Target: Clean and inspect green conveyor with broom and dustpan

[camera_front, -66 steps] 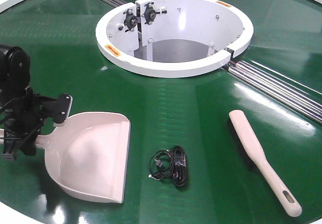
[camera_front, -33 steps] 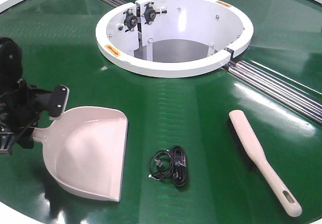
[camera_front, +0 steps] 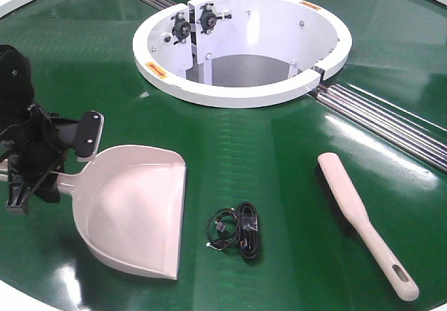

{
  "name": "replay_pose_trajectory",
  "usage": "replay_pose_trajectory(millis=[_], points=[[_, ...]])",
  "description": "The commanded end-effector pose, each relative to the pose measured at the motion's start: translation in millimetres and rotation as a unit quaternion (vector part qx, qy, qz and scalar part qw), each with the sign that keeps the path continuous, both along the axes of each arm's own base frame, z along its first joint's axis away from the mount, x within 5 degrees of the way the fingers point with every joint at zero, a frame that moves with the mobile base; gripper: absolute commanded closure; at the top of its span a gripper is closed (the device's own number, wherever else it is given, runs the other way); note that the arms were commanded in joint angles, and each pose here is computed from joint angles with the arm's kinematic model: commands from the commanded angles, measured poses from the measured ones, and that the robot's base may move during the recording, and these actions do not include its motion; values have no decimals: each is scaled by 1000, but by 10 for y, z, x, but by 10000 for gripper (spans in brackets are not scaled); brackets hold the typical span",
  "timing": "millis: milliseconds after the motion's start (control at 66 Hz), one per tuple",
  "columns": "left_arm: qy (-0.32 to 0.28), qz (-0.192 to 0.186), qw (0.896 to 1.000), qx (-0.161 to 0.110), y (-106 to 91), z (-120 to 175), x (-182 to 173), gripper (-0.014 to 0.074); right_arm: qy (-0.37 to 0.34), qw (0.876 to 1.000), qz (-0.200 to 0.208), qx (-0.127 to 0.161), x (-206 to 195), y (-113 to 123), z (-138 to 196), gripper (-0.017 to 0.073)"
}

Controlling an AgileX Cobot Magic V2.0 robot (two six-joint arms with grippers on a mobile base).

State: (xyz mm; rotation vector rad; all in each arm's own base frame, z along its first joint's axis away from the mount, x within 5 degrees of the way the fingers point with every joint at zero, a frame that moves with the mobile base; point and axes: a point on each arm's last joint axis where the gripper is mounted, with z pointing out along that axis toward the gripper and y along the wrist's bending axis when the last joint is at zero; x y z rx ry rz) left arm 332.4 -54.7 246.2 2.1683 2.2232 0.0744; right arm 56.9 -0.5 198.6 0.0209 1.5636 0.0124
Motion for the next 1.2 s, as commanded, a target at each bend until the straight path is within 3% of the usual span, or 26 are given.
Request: replay_pose_trajectory(millis=[0, 257, 1181], points=[[-37, -2, 999, -25, -93, 200, -16, 601, -35, 999, 1, -7, -8, 3, 7, 569], [-17, -19, 999, -19, -203, 73, 11, 601, -35, 999, 1, -7, -8, 3, 7, 569], [-1, -19, 1000, -15, -216, -77, 74, 600, -35, 999, 1, -7, -8, 3, 7, 569]])
